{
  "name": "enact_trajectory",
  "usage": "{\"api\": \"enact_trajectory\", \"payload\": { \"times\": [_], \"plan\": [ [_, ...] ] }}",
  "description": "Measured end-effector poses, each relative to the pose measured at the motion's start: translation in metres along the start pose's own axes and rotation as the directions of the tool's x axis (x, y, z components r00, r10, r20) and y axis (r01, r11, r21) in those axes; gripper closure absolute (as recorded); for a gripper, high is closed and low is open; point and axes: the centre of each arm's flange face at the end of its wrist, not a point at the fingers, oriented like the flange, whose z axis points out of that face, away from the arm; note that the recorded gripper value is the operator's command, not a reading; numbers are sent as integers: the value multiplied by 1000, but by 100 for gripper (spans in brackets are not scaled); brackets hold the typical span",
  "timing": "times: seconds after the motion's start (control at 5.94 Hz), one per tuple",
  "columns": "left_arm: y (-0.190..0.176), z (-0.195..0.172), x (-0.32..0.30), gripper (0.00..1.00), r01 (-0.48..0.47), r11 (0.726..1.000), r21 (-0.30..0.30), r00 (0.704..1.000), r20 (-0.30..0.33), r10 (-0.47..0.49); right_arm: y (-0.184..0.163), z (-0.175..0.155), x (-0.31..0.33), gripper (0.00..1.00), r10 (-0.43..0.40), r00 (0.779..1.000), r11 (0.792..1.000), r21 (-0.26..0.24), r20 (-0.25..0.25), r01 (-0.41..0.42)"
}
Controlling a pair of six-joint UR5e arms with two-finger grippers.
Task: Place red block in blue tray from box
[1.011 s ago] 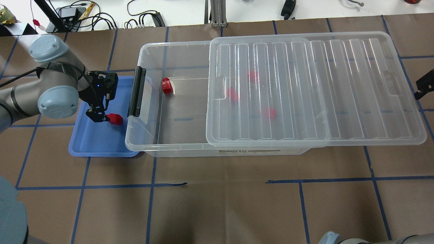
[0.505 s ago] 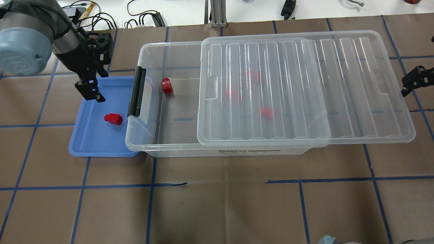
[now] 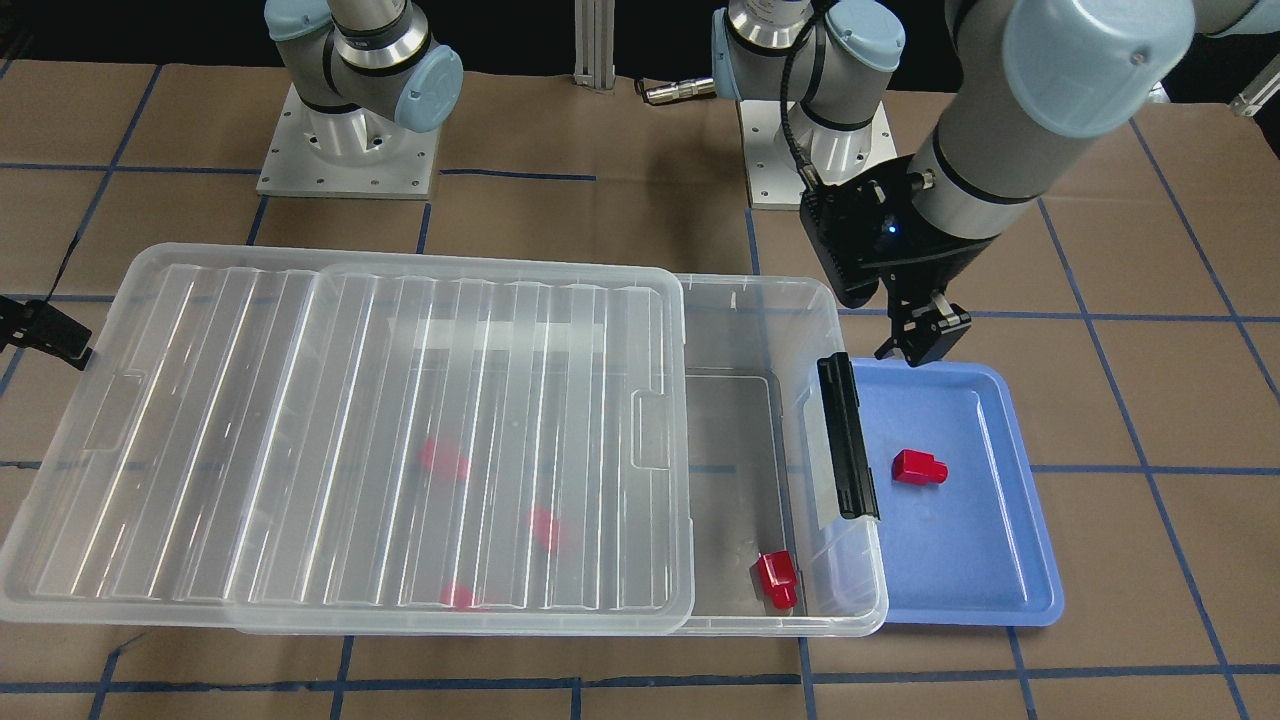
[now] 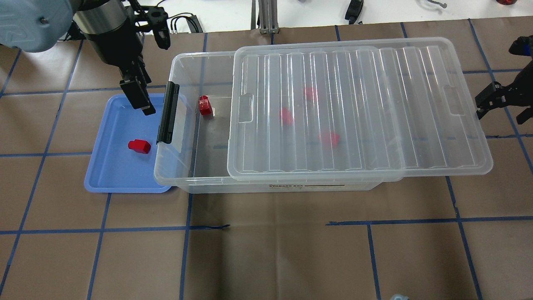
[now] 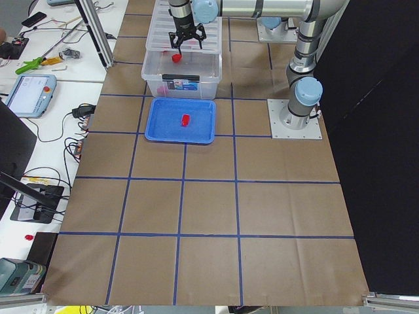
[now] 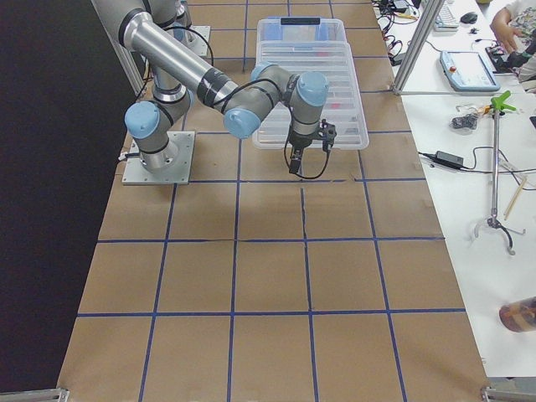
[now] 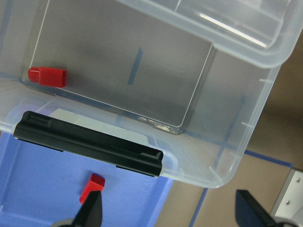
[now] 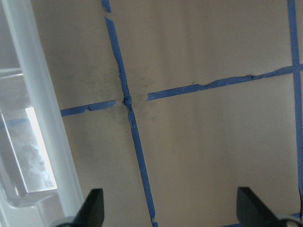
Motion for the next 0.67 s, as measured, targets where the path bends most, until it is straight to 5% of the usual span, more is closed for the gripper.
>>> {"api": "enact_trajectory", "payload": {
  "times": [0.34,0.51,0.67],
  "plan": [
    [-6,-27,44,2,274,961,32,961,43,-275,-1,2,-27,0,10,1000,1000,-4,-1,-10],
    [1,-40,56,2,386,921,59,919,59,-389,0,1,-45,0,19,1000,1000,-2,-4,-19],
    [13,-53,59,2,515,852,94,851,66,-522,1,-2,-62,0,31,999,1000,3,-8,-31]
  ]
}}
